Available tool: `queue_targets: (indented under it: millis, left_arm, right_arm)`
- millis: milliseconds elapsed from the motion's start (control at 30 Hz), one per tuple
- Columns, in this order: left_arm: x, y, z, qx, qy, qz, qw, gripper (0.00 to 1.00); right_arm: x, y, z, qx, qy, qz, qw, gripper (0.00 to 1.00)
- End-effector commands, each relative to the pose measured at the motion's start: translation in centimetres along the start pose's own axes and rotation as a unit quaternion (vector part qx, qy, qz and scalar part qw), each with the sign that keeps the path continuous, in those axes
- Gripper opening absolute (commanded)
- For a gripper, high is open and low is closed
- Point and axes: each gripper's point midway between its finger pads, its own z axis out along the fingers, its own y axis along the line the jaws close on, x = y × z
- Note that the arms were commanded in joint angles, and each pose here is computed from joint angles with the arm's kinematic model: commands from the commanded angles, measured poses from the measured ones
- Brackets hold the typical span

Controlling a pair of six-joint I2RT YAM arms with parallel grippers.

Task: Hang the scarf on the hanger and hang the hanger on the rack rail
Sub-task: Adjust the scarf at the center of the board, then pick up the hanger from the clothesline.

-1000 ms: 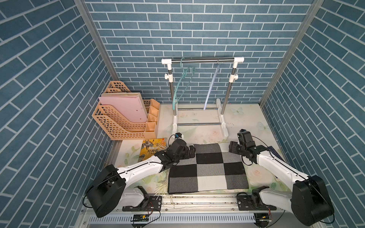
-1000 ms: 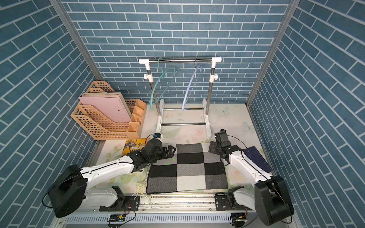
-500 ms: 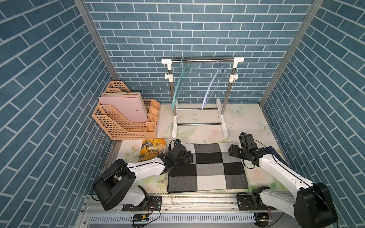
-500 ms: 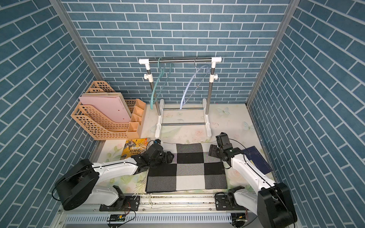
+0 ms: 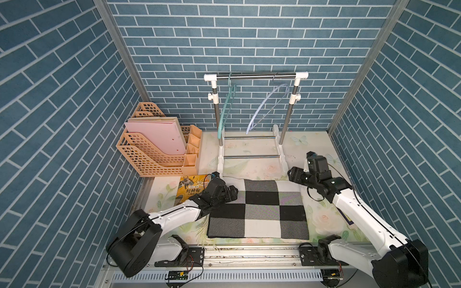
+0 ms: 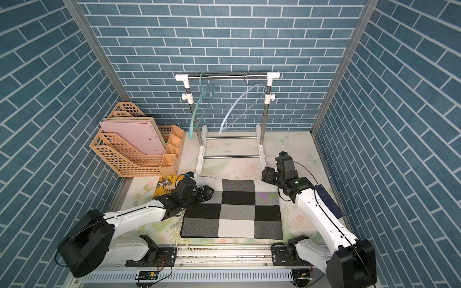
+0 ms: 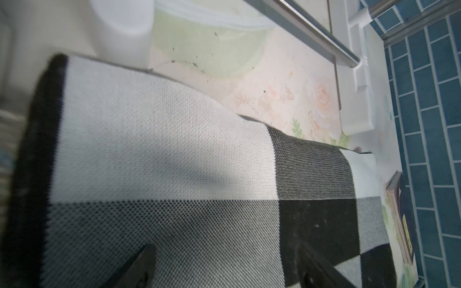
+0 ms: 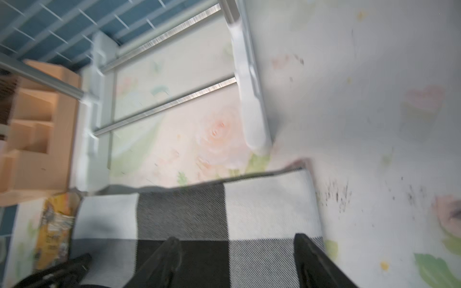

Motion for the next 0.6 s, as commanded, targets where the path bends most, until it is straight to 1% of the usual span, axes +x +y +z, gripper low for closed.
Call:
queue_targets:
  millis: [0, 67, 133, 233, 300, 433, 567]
  left_arm:
    - [-4.8, -4.4, -4.0, 0.039, -0.057, 0.038, 0.997, 0.95]
    - [-7.2, -6.7, -6.4, 0.063, -0.094, 0.054, 0.992, 0.96]
    - [-9.1, -7.9, -8.2, 0.07, -0.13, 0.067, 0.987, 0.96]
    - [-10.3, -7.7, -8.9, 0.052, -0.157, 0.073, 0.983, 0.96]
    - [-10.4, -7.1, -8.6, 0.037, -0.162, 0.075, 0.983, 0.96]
    - [-9.2, -5.8, -7.3, 0.028, -0.152, 0.071, 0.985, 0.96]
    - [-7.8, -4.2, -6.5, 0.026, -0.145, 0.06, 0.987, 0.96]
  right_arm:
    - [-6.0, 3.9, -3.1, -0.036, -0.078, 0.015, 0.996, 0.75]
    - [-8.8, 6.3, -4.2, -0.047, -0.111, 0.015, 0.993, 0.75]
    - [-10.7, 9.0, -4.0, -0.058, -0.132, 0.018, 0.989, 0.76]
    - [-12.3, 12.2, -3.3, -0.067, -0.15, 0.018, 0.986, 0.76]
    - [-13.3, 14.5, -2.9, -0.075, -0.161, 0.017, 0.984, 0.76]
    - [-15.1, 18.1, -1.6, -0.086, -0.19, 0.026, 0.978, 0.78]
    - [-16.5, 21.3, -1.2, -0.102, -0.216, 0.026, 0.971, 0.88]
